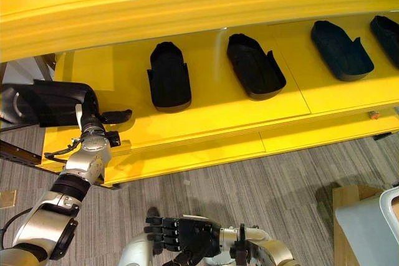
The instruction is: Move parts from the plastic box to the shelf.
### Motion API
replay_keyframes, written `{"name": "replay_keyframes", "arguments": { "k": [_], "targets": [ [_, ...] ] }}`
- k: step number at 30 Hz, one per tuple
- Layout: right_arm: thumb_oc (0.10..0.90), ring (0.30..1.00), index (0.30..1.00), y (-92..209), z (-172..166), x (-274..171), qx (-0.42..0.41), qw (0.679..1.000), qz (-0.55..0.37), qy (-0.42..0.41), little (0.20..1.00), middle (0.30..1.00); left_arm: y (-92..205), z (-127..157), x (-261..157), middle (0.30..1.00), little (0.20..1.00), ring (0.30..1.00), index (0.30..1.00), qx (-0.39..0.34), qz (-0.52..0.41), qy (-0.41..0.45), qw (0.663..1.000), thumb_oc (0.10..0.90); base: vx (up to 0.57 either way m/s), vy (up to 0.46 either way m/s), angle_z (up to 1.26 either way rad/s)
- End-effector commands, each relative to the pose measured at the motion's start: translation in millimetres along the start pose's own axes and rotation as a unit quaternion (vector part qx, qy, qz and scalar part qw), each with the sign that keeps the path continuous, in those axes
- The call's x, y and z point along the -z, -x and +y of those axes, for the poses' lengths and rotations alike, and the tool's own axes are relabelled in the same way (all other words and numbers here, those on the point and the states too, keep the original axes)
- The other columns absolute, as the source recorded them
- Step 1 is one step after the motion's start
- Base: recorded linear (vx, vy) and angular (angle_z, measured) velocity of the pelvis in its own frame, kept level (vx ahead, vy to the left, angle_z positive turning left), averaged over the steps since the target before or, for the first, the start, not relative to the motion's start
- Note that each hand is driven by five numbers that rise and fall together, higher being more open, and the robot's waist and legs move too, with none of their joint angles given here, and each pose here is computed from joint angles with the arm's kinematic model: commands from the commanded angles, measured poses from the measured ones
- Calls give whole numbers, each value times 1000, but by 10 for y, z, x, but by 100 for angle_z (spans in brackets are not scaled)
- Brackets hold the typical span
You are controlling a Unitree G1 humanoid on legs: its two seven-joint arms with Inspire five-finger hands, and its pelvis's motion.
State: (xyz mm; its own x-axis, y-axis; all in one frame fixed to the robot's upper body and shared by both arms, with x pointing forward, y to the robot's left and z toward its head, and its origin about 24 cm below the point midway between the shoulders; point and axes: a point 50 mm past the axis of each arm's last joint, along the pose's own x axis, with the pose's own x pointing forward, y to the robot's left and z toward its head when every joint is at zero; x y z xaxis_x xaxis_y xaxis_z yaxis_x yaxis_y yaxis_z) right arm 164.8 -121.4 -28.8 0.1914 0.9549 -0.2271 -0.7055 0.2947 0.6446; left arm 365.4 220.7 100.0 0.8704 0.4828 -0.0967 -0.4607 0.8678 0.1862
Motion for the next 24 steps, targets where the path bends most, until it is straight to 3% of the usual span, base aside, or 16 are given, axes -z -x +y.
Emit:
{"name": "replay_keyframes", "arguments": {
  "k": [1,7,24],
  "targets": [
    [900,1000,1000,-184,265,-218,-95,992,-70,46,1000,1000,164,-252,409,1000,1000,1000,1000,87,65,-70,992,900,0,0,0],
    [900,1000,1000,-145,232,-234,-89,992,-72,49,1000,1000,182,-225,360,1000,1000,1000,1000,143,34,-175,973,900,0,0,0],
    [900,1000,1000,-115,192,-260,-79,993,-69,48,1000,1000,196,-178,314,1000,1000,1000,1000,195,8,-237,952,900,2,15,0]
  ]
}}
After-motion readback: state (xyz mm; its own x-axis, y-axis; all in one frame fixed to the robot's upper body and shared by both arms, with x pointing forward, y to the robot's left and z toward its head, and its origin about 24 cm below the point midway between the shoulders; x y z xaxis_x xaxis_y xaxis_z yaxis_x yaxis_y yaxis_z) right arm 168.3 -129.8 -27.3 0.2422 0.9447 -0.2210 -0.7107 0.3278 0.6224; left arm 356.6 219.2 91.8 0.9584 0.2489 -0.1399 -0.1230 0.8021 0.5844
